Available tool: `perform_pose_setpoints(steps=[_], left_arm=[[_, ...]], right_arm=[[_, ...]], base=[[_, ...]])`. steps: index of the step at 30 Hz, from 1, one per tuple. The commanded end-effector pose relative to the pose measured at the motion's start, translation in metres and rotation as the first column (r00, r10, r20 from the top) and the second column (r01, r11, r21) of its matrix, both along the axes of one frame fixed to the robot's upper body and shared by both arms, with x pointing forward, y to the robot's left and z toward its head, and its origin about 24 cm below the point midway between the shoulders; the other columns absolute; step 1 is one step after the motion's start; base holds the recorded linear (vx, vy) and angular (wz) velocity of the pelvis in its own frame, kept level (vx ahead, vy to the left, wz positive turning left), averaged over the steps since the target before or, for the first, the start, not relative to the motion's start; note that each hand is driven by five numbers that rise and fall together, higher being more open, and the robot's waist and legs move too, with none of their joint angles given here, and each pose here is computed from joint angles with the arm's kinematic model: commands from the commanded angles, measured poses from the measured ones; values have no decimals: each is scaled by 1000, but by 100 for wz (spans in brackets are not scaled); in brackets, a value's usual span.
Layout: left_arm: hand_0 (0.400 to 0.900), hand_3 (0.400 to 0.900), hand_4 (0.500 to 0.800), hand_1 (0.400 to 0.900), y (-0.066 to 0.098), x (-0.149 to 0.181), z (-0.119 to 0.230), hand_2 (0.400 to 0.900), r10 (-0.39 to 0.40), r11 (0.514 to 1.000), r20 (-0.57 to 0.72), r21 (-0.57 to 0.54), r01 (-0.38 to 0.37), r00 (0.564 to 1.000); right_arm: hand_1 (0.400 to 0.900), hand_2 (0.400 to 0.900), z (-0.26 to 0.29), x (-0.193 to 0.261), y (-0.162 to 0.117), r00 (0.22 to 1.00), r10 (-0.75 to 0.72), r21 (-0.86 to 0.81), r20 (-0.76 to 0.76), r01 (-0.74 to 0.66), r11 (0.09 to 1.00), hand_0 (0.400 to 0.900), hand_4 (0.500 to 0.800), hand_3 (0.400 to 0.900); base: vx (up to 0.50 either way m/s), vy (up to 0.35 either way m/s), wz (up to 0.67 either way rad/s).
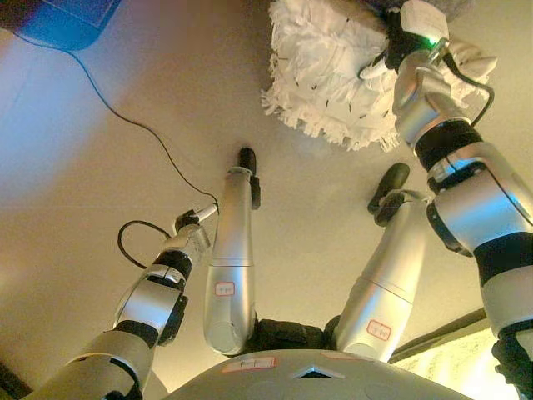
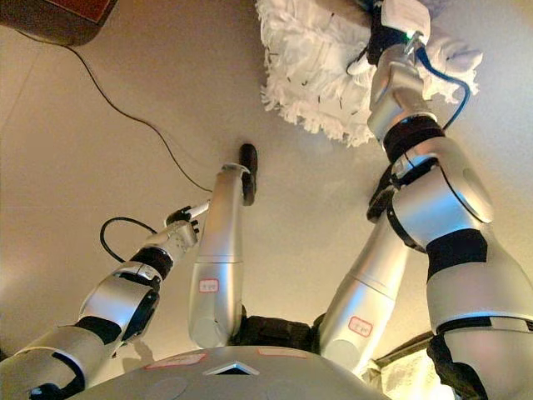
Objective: Pick up the pillow and put it on the sofa.
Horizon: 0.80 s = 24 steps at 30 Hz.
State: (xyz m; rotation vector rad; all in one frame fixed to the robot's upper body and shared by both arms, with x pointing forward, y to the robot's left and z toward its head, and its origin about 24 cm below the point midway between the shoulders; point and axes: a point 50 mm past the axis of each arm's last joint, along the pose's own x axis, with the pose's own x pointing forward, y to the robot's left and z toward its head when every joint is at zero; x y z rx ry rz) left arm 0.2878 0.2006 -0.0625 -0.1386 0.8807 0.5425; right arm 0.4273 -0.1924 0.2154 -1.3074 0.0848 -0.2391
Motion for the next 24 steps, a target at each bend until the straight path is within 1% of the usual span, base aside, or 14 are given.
perform_pose_setpoints(steps=[1,4,7,8,10,11,20,22,24], left_arm=[[900,900,800,900,39,-14,-2,900,73,994,-14,81,-72,997],[900,900,800,900,42,-15,-2,900,79,994,-1,79,-79,997],[900,900,800,900,45,-13,1,900,77,994,15,79,-78,997],[900,900,800,900,46,-13,1,900,75,994,21,80,-77,997],[900,900,800,900,47,-12,3,900,72,994,32,80,-74,997],[900,900,800,900,48,-11,4,900,70,994,41,85,-73,997],[900,900,800,900,59,-15,5,900,63,994,59,87,-68,996],[900,900,800,900,60,-16,4,900,60,994,61,89,-65,996],[900,900,800,900,56,-19,0,900,55,994,55,92,-60,997]], right_arm=[[900,900,38,0,-4,997,37,-9,66,-36,999,900,800,900],[900,900,40,0,-6,998,43,16,42,-44,999,900,800,900],[900,900,41,1,-1,993,113,60,-21,-111,992,900,800,900],[402,402,42,1,1,989,141,60,-31,-139,988,402,501,402],[400,400,43,1,3,985,166,82,-46,-162,983,400,500,400],[400,400,44,1,2,983,179,104,-30,-175,979,400,500,400],[400,400,48,-2,-4,974,216,105,64,-222,969,400,500,400],[400,400,49,-2,-6,974,217,110,70,-224,968,400,500,400],[400,400,43,-3,-6,973,219,115,68,-225,967,400,500,400]], base=[[-21,-30,4],[-25,-11,5],[-43,-12,4],[-47,-13,2],[-40,-6,1],[0,0,0],[-14,-1,-2],[1,-3,-2],[19,-4,-4]])
